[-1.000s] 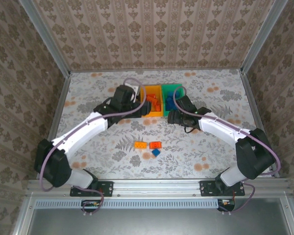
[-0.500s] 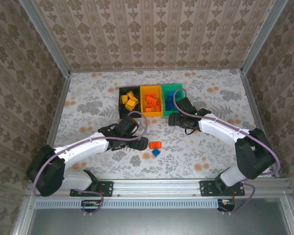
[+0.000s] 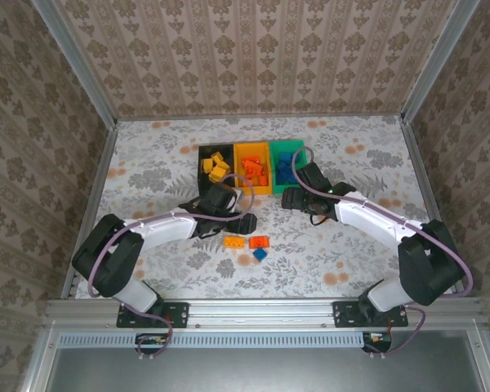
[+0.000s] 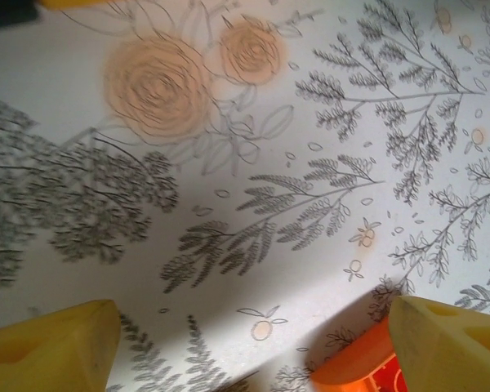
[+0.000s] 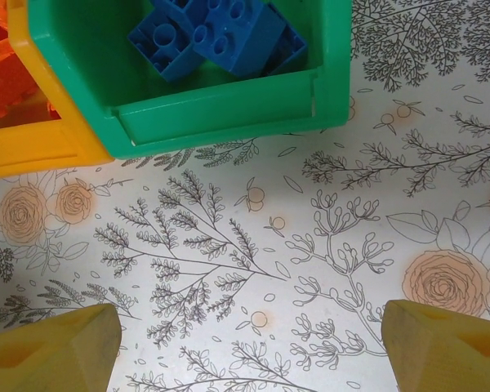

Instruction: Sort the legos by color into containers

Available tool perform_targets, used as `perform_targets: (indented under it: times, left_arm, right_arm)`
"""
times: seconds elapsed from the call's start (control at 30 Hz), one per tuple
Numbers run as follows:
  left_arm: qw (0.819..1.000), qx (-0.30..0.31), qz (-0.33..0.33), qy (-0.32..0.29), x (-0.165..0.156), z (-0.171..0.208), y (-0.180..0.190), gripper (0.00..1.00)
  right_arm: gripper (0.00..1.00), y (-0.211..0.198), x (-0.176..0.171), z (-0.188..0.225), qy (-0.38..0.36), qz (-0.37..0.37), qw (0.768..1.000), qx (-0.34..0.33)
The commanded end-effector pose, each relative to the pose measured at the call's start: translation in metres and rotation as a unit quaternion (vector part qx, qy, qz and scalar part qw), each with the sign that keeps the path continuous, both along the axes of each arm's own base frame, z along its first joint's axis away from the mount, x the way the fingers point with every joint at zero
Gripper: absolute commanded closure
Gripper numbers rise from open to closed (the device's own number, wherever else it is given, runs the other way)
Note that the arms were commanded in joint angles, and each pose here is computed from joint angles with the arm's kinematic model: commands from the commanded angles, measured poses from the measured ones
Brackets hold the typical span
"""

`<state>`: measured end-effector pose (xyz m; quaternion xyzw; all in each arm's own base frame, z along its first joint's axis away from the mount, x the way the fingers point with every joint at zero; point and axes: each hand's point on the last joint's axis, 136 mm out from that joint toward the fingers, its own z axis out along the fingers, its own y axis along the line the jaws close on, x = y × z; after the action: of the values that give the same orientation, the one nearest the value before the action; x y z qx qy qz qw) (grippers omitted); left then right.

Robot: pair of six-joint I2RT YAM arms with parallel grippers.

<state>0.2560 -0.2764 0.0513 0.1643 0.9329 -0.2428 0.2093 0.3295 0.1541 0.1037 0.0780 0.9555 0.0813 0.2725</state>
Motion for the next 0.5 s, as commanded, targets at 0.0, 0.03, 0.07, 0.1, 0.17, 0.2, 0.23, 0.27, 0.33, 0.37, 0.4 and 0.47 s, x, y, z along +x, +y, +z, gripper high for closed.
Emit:
perform_targets:
  times: [0.0,0.03,0.07,0.1,0.17,0.2,0.23,0.27,0.33,0.37,0.4,0.47]
  left_arm:
    - [0.998,-0.045,-0.005,0.033,-0.013,0.001,-0.01,0.14]
    - [0.998,-0.045,-0.004,0.045,-0.021,-0.002,-0.008,0.15]
    - [0.997,-0.045,-0.003,0.057,-0.029,-0.006,-0.005,0.15]
    - [0.997,-0.043,0.0,0.071,-0.038,-0.009,-0.001,0.16]
    - [0.996,-0.044,0.007,0.083,-0.052,-0.008,0.007,0.17]
    - [0.995,-0.043,0.013,0.084,-0.057,-0.005,0.012,0.17]
    - [0.995,-0.043,0.017,0.086,-0.061,-0.002,0.017,0.17]
    - [0.995,-0.051,0.019,0.085,-0.066,0.005,0.019,0.17]
    - [0.993,-0.076,0.018,0.092,-0.074,0.015,0.019,0.15]
    - [0.991,-0.086,0.013,0.099,-0.078,0.019,0.017,0.15]
    - [0.992,-0.078,0.01,0.1,-0.081,0.02,0.019,0.15]
    - [0.996,-0.026,0.001,0.08,-0.082,0.02,0.028,0.12]
  right_arm:
    - [0.15,-0.012,-0.006,0.001,-0.001,-0.006,1.0,-0.019]
    - [0.15,-0.012,-0.006,0.002,-0.002,-0.007,1.0,-0.018]
    - [0.15,-0.013,-0.005,0.003,-0.003,-0.007,1.0,-0.018]
    - [0.15,-0.013,-0.005,0.003,-0.004,-0.008,1.0,-0.018]
    - [0.15,-0.013,-0.004,0.003,-0.004,-0.009,1.0,-0.017]
    - [0.15,-0.012,-0.003,0.002,-0.004,-0.009,1.0,-0.017]
    - [0.15,-0.011,-0.003,0.002,-0.004,-0.008,1.0,-0.017]
    - [0.15,-0.011,-0.002,0.001,-0.003,-0.008,1.0,-0.015]
    - [0.15,-0.009,-0.001,-0.001,-0.002,-0.009,1.0,-0.012]
    - [0.15,-0.008,0.0,-0.002,-0.001,-0.008,1.0,-0.01]
    - [0.15,-0.007,0.0,-0.004,0.002,-0.008,1.0,-0.008]
    - [0.15,-0.006,0.0,-0.005,0.003,-0.008,1.0,-0.006]
